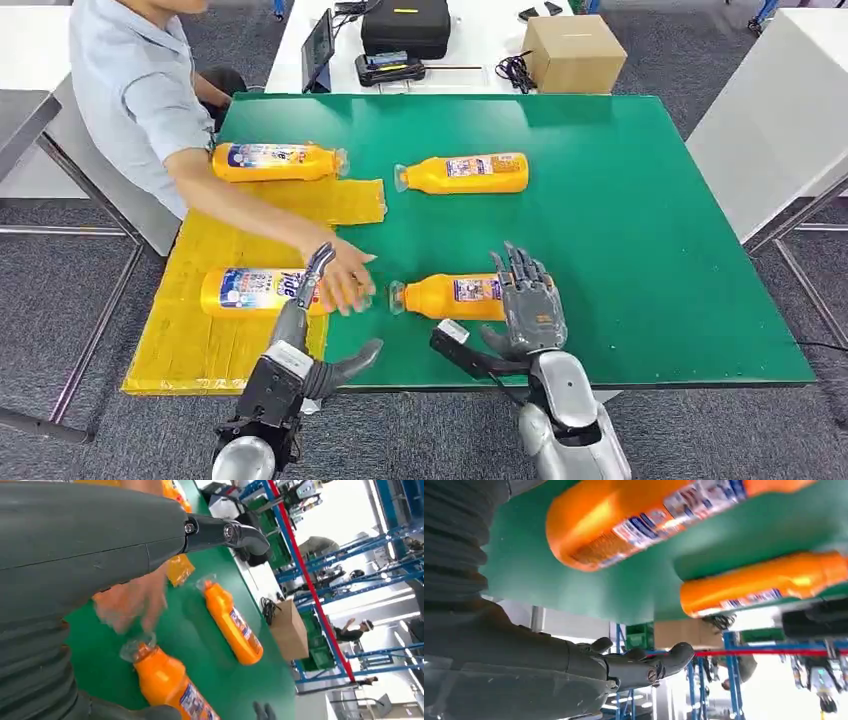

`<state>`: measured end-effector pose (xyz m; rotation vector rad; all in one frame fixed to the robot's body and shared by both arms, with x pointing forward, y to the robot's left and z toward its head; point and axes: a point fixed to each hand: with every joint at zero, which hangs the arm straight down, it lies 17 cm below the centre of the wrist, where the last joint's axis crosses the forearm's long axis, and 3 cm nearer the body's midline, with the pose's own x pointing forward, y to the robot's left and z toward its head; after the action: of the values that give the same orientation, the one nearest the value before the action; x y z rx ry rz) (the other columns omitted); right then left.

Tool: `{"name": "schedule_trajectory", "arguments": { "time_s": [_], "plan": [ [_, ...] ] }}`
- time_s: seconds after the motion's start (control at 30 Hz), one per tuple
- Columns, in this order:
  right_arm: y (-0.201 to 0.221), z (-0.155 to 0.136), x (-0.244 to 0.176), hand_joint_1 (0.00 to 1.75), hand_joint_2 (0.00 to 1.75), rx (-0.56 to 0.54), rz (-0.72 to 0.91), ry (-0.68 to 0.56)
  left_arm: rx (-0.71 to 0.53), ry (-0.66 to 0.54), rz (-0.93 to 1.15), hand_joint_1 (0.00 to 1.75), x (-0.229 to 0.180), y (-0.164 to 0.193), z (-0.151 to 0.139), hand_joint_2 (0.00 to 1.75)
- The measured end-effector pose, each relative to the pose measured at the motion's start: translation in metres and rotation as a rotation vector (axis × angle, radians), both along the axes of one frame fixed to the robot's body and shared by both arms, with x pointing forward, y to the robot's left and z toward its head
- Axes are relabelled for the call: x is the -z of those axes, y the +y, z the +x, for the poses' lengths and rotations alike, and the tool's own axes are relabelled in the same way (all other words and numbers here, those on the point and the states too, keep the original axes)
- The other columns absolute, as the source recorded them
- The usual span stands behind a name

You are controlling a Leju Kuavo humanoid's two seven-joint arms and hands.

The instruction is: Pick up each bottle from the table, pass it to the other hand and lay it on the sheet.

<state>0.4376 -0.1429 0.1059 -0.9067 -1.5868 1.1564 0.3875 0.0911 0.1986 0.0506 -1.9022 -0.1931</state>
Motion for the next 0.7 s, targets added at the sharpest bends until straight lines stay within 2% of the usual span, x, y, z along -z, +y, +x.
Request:
{"name": "schedule_trajectory", "arguments": {
  "time_s": [0.27, 0.7],
  "plan": [
    [-0.008, 0.024, 0.021, 0.0, 1.75, 0.01, -0.072, 0.062, 0.041, 0.032, -0.006, 0.0, 0.007, -0.01, 0.0, 1.75],
    [-0.013, 0.037, 0.026, 0.0, 1.75, 0.032, -0.132, 0.069, 0.046, 0.03, 0.016, 0.0, 0.009, -0.013, 0.0, 1.75]
  ]
}}
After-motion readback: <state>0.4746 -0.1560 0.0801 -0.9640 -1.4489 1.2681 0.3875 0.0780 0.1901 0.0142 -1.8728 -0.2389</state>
